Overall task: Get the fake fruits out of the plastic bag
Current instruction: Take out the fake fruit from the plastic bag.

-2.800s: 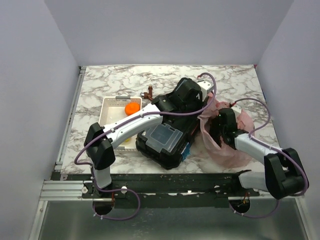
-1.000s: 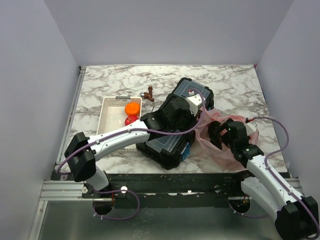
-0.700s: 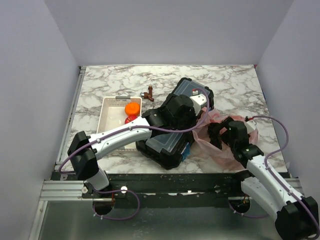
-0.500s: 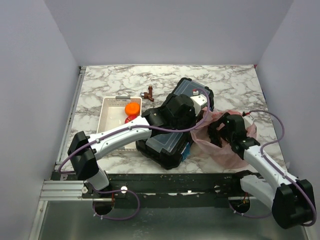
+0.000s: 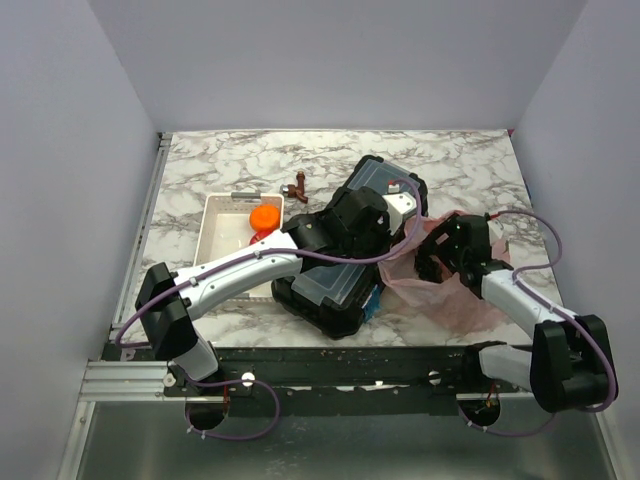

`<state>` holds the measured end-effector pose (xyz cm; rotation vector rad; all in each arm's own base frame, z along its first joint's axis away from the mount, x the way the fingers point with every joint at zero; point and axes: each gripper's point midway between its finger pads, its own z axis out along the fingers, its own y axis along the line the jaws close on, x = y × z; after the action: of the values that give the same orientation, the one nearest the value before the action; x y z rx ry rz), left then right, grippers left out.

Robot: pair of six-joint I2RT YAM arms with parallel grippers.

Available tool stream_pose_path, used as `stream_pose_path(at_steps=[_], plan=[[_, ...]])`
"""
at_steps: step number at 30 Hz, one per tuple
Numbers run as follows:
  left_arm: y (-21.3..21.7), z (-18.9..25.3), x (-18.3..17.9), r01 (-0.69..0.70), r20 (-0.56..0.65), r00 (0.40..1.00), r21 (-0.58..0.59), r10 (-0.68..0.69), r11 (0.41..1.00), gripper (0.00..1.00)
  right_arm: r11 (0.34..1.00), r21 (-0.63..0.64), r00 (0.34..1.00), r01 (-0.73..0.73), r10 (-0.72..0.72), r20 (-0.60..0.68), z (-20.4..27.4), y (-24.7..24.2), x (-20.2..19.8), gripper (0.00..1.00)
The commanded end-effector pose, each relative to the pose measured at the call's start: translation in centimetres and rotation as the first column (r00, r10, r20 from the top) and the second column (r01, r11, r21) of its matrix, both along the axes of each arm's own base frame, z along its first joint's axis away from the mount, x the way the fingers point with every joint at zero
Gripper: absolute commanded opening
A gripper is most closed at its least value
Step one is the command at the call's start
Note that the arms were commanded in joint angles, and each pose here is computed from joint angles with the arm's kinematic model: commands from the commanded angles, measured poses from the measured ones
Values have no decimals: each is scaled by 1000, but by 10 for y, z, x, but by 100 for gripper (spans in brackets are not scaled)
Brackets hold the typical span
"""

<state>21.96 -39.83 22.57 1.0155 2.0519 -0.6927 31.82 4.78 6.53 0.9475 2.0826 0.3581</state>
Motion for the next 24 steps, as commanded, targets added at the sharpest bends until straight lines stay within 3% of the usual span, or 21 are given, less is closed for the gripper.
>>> stream_pose_path(at_steps=[1,6,18,24], plan=[[3,12,-12,62,-30,998,-13,-63,998,0,1000,5,998,11,-11,61,16,-1,24,89],[3,14,-24,112,-46,992,-34,-114,993,0,1000,14,999,24,-25,48,7,-4,28,95],[9,1,-34,160,-57,985,-14,-161,987,0,994,108,995,-27,37,-90,-36,17,38,94],[15,-4,-31,144,-44,989,10,-144,989,0,994,100,991,-42,54,-120,-30,16,25,79]])
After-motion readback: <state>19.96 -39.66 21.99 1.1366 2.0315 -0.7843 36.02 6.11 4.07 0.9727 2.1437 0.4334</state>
